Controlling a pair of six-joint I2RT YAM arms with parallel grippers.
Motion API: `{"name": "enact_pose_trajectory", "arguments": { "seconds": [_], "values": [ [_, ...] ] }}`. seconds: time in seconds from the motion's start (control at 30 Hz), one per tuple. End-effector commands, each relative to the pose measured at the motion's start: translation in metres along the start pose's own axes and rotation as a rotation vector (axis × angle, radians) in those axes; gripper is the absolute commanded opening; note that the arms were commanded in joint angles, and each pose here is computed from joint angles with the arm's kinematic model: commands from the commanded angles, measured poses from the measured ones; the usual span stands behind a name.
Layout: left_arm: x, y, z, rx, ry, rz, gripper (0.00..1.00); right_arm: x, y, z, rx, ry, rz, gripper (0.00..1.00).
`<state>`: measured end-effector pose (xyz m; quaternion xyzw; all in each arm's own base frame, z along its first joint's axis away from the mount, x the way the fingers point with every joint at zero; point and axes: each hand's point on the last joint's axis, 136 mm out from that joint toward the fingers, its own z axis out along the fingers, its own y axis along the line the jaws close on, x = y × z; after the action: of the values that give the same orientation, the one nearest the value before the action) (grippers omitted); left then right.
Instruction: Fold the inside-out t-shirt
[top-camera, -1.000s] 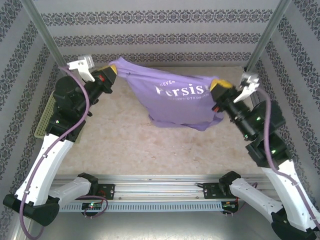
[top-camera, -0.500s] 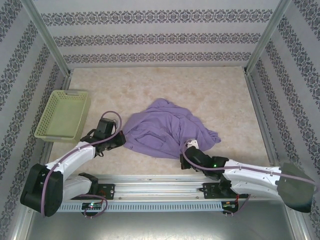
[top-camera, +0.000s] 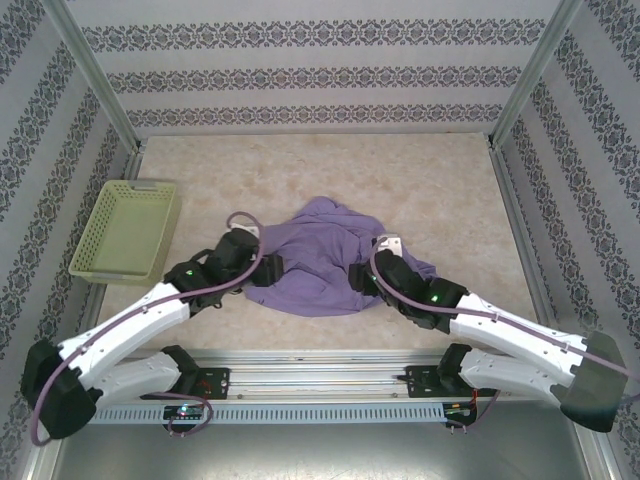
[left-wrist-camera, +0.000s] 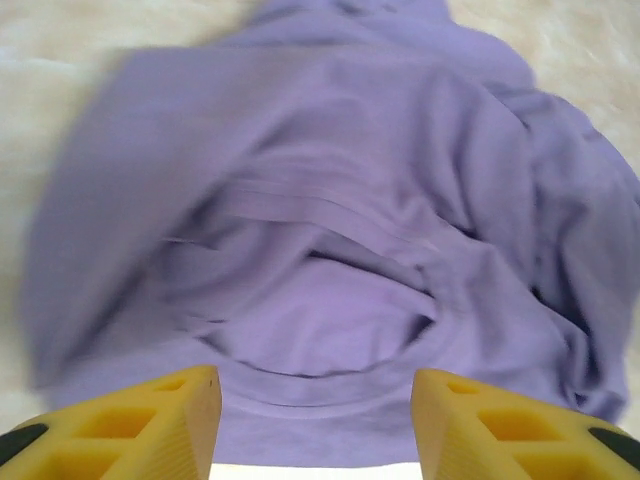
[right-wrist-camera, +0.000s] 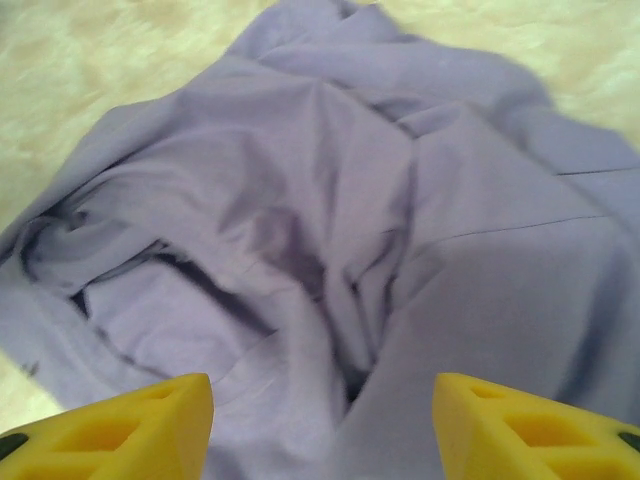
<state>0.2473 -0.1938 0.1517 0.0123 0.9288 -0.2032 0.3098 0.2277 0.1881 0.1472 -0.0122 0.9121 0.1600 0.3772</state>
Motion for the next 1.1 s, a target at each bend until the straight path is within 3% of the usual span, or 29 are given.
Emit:
{"name": "enact_pose_trajectory", "arguments": {
  "seconds": [0.0, 0.13, 0.27, 0.57, 0.77, 0.9, 1.07],
  "values": [
    [0.012, -0.031, 0.034, 0.033, 0.041, -0.007, 0.53, -0.002, -0.017, 0.004, 0.049, 0.047, -0.005, 0.60],
    [0.009, -0.073, 0.078, 0.172, 0.047, -0.067, 0.53, -0.008, -0.022, 0.015, 0.048, 0.052, 0.058, 0.59],
    [0.006, -0.089, 0.107, 0.197, 0.068, -0.088, 0.53, -0.004, -0.019, 0.020, 0.022, 0.059, 0.062, 0.58],
    [0.012, -0.084, 0.144, 0.128, 0.099, -0.093, 0.58, 0.009, -0.020, 0.025, -0.010, 0.068, 0.078, 0.58],
    [0.017, -0.073, 0.152, 0.060, 0.120, -0.074, 0.67, 0.008, -0.021, 0.026, -0.003, 0.069, 0.064, 0.59],
    [0.022, -0.065, 0.162, 0.036, 0.137, -0.072, 0.55, 0.003, -0.012, 0.029, -0.024, 0.068, 0.063, 0.59],
    [0.026, -0.057, 0.168, 0.030, 0.141, -0.072, 0.31, -0.003, -0.003, 0.043, -0.005, 0.103, 0.050, 0.54]
  ]
}}
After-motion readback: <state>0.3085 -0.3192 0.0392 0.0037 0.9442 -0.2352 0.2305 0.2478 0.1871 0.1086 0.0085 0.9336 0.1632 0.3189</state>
